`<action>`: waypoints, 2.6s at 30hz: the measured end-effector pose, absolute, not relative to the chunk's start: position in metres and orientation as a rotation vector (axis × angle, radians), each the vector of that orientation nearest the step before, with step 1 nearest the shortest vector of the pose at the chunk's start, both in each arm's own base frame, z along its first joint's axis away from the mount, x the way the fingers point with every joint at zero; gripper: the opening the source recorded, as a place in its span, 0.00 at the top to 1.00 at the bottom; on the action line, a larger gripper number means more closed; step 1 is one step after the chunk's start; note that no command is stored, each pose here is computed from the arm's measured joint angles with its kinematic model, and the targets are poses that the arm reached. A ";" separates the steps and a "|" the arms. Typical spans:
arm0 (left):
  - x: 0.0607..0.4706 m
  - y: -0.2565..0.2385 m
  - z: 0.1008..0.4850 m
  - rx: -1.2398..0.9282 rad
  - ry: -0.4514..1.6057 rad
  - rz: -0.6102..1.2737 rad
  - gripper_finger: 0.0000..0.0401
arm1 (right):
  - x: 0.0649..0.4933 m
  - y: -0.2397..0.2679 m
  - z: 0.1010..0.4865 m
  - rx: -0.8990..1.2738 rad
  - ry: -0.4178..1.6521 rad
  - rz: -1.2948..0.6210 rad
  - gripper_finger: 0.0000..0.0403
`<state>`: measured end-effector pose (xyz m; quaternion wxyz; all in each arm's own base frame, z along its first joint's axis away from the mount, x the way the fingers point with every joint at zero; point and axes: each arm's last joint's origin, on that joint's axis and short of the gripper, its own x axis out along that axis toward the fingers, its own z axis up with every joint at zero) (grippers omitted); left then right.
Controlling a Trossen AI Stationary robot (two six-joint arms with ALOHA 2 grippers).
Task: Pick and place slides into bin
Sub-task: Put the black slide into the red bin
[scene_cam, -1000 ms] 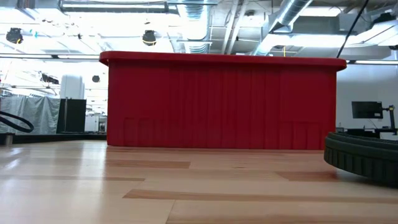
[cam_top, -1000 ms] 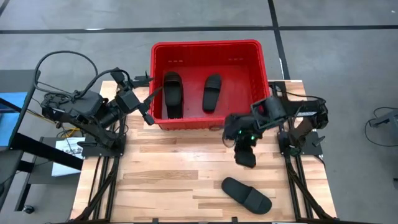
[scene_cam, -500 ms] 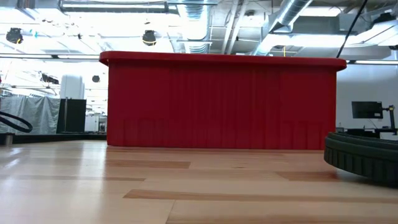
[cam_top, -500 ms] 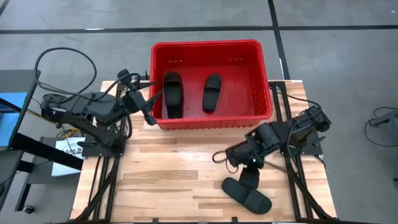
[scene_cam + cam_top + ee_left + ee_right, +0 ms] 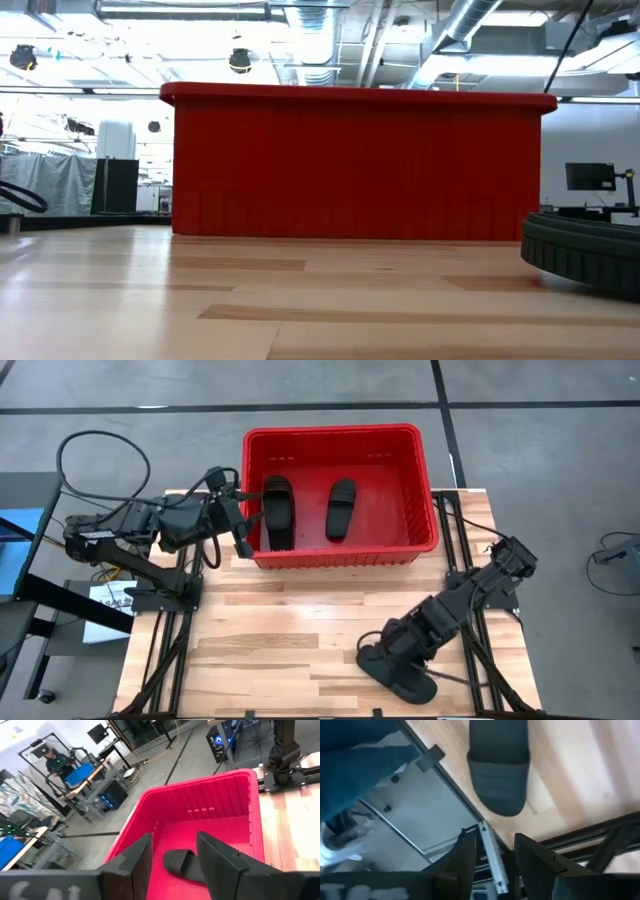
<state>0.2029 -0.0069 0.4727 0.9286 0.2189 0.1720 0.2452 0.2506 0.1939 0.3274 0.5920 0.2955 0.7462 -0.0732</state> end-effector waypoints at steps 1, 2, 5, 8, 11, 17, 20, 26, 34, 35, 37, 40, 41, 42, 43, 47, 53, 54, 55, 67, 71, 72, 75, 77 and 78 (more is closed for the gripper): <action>0.203 -0.006 0.473 0.446 0.353 0.500 0.64 | 0.249 0.198 0.325 0.706 1.734 -0.185 0.69; 0.203 -0.005 0.472 0.440 0.352 0.496 0.64 | 0.248 0.202 0.323 0.729 1.735 -0.207 0.69; 0.204 -0.002 0.472 0.432 0.351 0.479 0.64 | 0.241 0.213 0.315 0.792 1.746 -0.286 0.69; 0.204 0.000 0.472 0.425 0.349 0.456 0.64 | 0.233 0.225 0.310 0.847 1.779 -0.331 0.69; 0.205 0.001 0.472 0.420 0.347 0.437 0.64 | 0.227 0.237 0.302 0.919 1.806 -0.359 0.69; 0.205 0.004 0.472 0.416 0.349 0.438 0.64 | 0.221 0.253 0.285 1.000 1.744 -0.414 0.69; 0.205 0.006 0.472 0.414 0.350 0.440 0.64 | 0.217 0.255 0.276 1.023 1.697 -0.518 0.69; 0.205 0.008 0.472 0.407 0.348 0.419 0.64 | 0.213 0.255 0.258 1.131 1.599 -0.726 0.69; 0.205 0.010 0.472 0.409 0.351 0.429 0.64 | 0.216 0.255 0.237 1.305 1.457 -0.862 0.69; 0.205 0.010 0.472 0.414 0.352 0.428 0.64 | 0.217 0.255 0.236 1.313 1.439 -0.865 0.69; 0.205 0.010 0.472 0.420 0.354 0.427 0.64 | 0.217 0.254 0.234 1.316 1.407 -0.872 0.69; 0.205 0.010 0.472 0.421 0.354 0.426 0.64 | 0.221 0.251 0.232 1.324 1.366 -0.881 0.69; 0.205 0.010 0.472 0.422 0.354 0.427 0.64 | 0.222 0.250 0.231 1.330 1.360 -0.882 0.69; 0.205 0.010 0.472 0.422 0.354 0.426 0.64 | 0.224 0.248 0.230 1.336 1.356 -0.880 0.69; 0.205 0.010 0.472 0.425 0.355 0.426 0.64 | 0.225 0.247 0.229 1.337 1.355 -0.877 0.69; 0.205 0.010 0.472 0.431 0.356 0.425 0.64 | 0.227 0.245 0.226 1.344 1.360 -0.877 0.69; 0.205 0.010 0.472 0.433 0.357 0.426 0.64 | 0.220 0.251 0.224 1.335 1.445 -0.890 0.69; 0.205 0.010 0.472 0.433 0.358 0.426 0.64 | 0.220 0.253 0.223 1.336 1.471 -0.896 0.69; 0.205 0.010 0.472 0.433 0.358 0.426 0.64 | 0.219 0.254 0.220 1.335 1.492 -0.910 0.69; 0.205 0.010 0.471 0.451 0.369 0.422 0.64 | 0.243 0.274 0.186 1.410 1.501 -0.851 0.69; 0.205 0.010 0.471 0.453 0.370 0.421 0.64 | 0.244 0.275 0.181 1.400 1.563 -0.886 0.69; 0.205 0.010 0.471 0.455 0.370 0.421 0.64 | 0.242 0.276 0.179 1.393 1.592 -0.892 0.69; 0.205 0.010 0.471 0.464 0.372 0.419 0.64 | 0.236 0.279 0.179 1.369 1.659 -0.899 0.69; 0.205 0.010 0.471 0.464 0.372 0.419 0.64 | 0.233 0.281 0.179 1.358 1.672 -0.901 0.69; 0.205 0.010 0.471 0.464 0.372 0.419 0.64 | 0.232 0.282 0.179 1.353 1.674 -0.908 0.69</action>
